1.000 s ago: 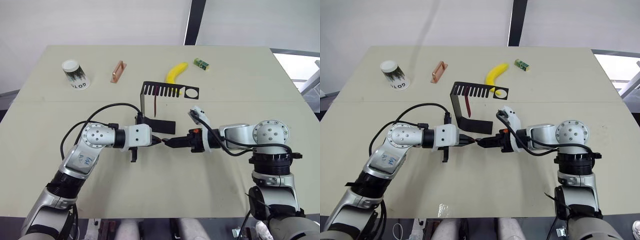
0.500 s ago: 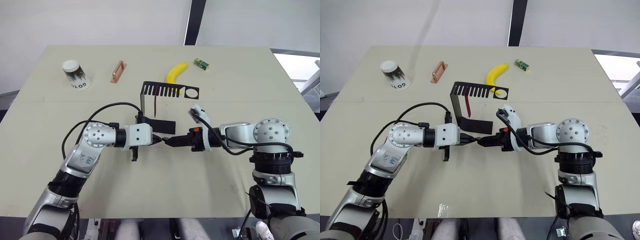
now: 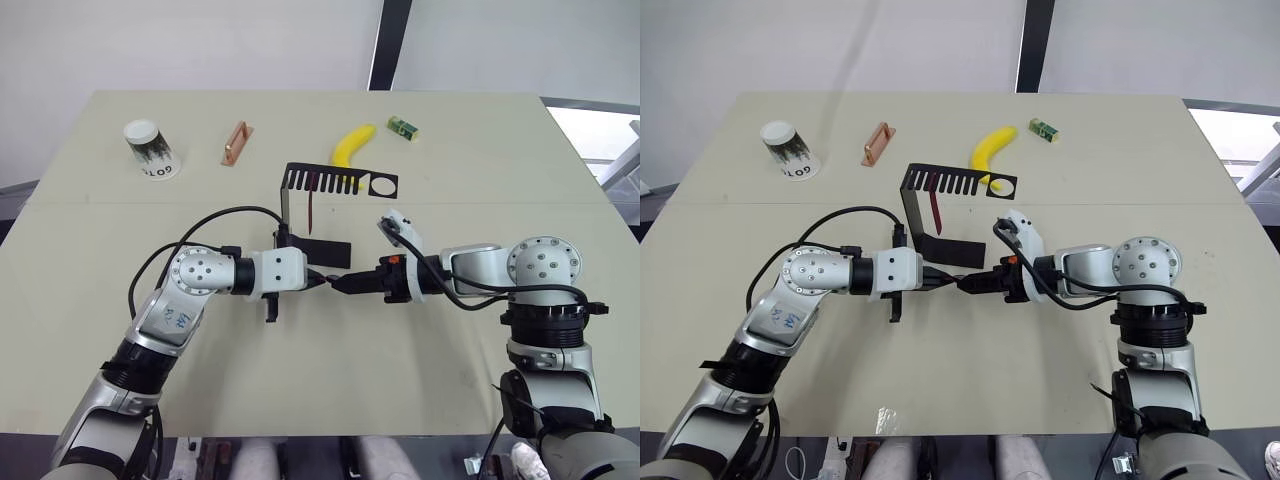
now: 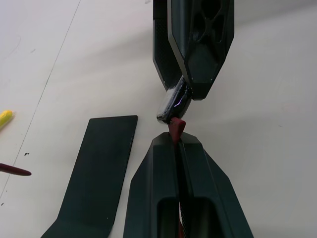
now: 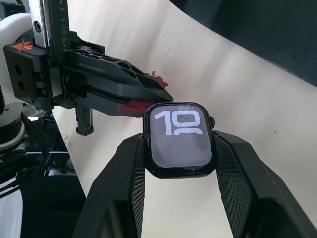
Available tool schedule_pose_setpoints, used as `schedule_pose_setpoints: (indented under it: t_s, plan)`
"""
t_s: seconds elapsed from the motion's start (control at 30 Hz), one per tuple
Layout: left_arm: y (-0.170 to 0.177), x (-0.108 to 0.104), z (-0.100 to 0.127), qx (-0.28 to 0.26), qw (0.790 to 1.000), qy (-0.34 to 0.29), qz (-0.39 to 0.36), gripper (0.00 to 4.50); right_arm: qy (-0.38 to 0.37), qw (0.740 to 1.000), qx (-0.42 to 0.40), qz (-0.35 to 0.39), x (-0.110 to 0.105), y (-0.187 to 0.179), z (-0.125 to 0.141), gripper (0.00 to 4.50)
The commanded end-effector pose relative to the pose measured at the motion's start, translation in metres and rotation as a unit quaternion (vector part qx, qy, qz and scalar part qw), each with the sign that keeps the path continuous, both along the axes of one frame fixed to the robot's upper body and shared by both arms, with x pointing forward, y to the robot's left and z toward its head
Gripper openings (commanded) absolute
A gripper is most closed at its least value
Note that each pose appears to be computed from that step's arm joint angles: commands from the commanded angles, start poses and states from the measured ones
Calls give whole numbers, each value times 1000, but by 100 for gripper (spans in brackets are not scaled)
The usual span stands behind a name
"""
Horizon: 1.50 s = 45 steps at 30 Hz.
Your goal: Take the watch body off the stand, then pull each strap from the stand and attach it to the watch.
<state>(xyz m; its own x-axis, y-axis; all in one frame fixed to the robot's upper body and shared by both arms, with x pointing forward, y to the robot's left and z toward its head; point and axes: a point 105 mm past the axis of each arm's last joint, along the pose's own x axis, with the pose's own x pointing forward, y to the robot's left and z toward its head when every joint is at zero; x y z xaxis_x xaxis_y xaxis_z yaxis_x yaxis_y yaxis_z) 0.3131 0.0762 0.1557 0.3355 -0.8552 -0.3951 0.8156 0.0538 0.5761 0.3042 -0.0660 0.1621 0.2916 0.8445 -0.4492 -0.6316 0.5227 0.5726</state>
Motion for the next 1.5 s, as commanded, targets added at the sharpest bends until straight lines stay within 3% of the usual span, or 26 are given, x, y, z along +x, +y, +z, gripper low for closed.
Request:
schedule_pose_setpoints:
  t_s: [0.03, 0.4, 0.57, 0.77, 1.17, 1.5]
  plan:
    - [-8, 1, 14, -12, 1000, -27, -6, 0, -23, 998, 25, 57, -12, 17, 16, 152]
    - [-7, 2, 14, -12, 1000, -27, -6, 0, -30, 998, 24, 50, -9, 18, 18, 152]
    - [-1, -3, 14, -9, 1000, -25, -6, 0, -36, 999, -1, 8, 1, -1, 14, 152]
    - [14, -5, 6, 0, 1000, -16, 14, 0, -30, 1000, 9, 3, 0, -19, 18, 152]
    - [-3, -16, 25, -38, 999, -27, -20, 0, -5, 1000, 0, -2, -1, -21, 5, 152]
    - [-10, -16, 26, -38, 998, -28, -30, 0, 2, 1000, 17, 12, -3, -15, 8, 152]
